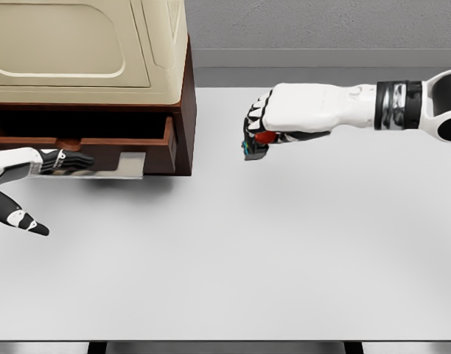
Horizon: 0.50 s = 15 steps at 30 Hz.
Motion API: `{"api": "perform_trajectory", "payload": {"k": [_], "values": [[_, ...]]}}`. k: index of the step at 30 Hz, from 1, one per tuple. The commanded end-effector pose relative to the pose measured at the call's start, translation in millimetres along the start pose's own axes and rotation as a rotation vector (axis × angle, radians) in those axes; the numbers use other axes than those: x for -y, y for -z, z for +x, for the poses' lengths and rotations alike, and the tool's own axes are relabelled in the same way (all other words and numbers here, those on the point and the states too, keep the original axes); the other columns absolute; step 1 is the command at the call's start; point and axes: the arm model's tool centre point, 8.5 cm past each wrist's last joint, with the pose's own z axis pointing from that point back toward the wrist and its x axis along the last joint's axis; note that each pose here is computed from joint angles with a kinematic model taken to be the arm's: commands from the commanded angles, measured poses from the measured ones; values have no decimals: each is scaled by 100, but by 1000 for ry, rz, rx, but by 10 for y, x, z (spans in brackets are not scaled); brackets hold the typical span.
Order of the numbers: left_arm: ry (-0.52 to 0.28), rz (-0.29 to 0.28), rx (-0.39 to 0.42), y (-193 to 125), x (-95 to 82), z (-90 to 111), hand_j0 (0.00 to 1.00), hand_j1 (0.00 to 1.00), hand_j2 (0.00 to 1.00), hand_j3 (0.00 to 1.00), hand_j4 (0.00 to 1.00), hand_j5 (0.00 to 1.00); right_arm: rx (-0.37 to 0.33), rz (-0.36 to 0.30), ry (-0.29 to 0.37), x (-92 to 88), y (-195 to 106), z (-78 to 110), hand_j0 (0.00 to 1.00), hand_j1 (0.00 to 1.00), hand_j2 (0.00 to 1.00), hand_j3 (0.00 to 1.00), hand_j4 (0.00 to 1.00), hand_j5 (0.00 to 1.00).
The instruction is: Open the cabinet drawer with left arm, and place a switch into the drawer with right arm
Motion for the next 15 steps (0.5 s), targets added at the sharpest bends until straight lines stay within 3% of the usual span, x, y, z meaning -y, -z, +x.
{"api": "perform_trajectory", "payload": {"k": [1, 9, 15], "values": [[97, -52, -110, -21, 67, -164, 100, 100, 100, 100, 100, 100, 31, 3, 21, -36, 80, 50, 45, 45, 45, 45, 45, 45], [100, -52, -119, -59, 62, -162, 100, 100, 100, 100, 100, 100, 122, -16, -14, 222, 285, 216, 45, 45, 45, 45, 45, 45], [86, -53, -117, -58, 76, -174, 100, 100, 100, 100, 100, 100, 152, -32, -30, 382, 311, 266, 45, 45, 45, 45, 45, 45]]}}
